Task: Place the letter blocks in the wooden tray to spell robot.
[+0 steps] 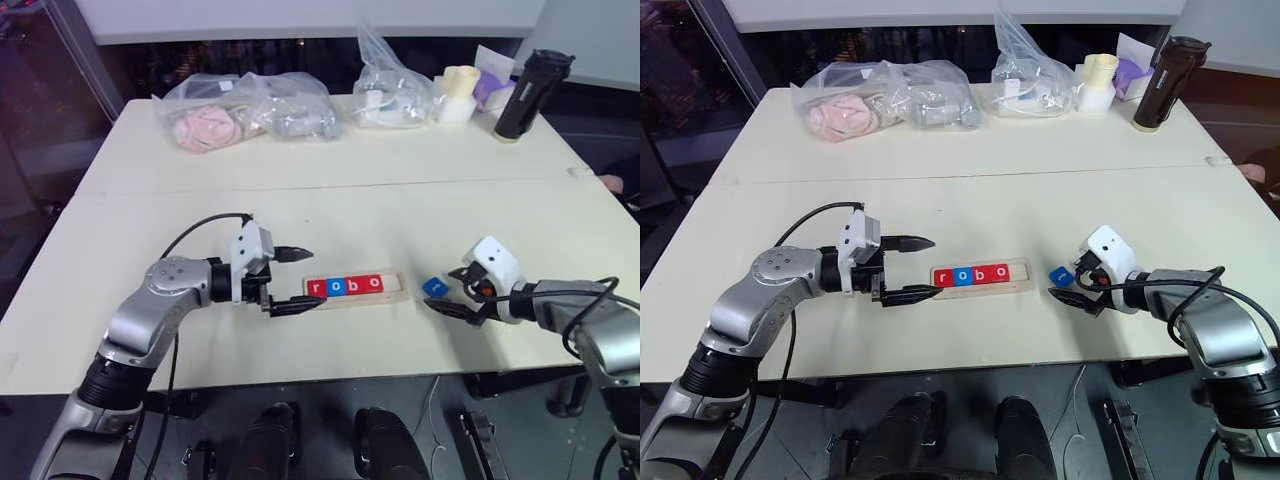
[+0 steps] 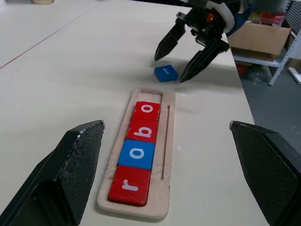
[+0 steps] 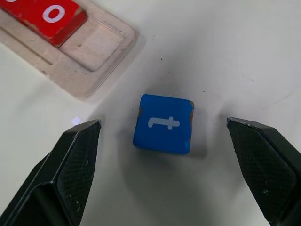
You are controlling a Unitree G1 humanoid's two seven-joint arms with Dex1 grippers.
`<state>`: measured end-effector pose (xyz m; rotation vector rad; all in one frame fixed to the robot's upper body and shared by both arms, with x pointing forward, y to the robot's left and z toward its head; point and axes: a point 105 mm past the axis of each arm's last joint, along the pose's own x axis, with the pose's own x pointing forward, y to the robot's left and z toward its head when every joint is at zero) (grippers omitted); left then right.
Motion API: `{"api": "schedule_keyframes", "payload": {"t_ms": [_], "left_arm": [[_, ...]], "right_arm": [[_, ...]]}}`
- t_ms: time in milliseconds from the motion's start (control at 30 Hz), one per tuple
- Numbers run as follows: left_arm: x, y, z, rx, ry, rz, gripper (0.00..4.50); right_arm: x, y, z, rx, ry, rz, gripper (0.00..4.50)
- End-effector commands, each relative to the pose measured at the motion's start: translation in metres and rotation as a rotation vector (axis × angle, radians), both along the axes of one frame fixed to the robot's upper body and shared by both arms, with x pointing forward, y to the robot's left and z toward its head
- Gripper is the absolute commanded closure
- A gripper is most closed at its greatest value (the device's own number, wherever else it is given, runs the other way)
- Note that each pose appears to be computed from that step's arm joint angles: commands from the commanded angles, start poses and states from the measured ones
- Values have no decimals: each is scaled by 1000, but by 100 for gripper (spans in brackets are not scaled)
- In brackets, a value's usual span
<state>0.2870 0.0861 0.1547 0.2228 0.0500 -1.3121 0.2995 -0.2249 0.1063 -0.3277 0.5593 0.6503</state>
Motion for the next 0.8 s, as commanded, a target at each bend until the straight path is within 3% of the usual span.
{"api": "schedule_keyframes", "payload": {"t_ms": [33,267,500,633,800], "left_arm": [[-2,0,10,-7,-49,-9,0],[-1,-2,10,-7,-51,-10,0],[0,-3,11,-9,-52,-6,0],[0,-3,11,-11,-54,-3,0],[2,-2,11,-11,-56,0,0]], "right_arm": [[-1,2,4,-8,-25,-14,12],[-3,1,-6,-25,-5,-57,12],[-2,-4,-4,-50,-2,-55,337],[4,3,15,-150,-109,76,336],[2,25,40,-327,-246,459,336]]}}
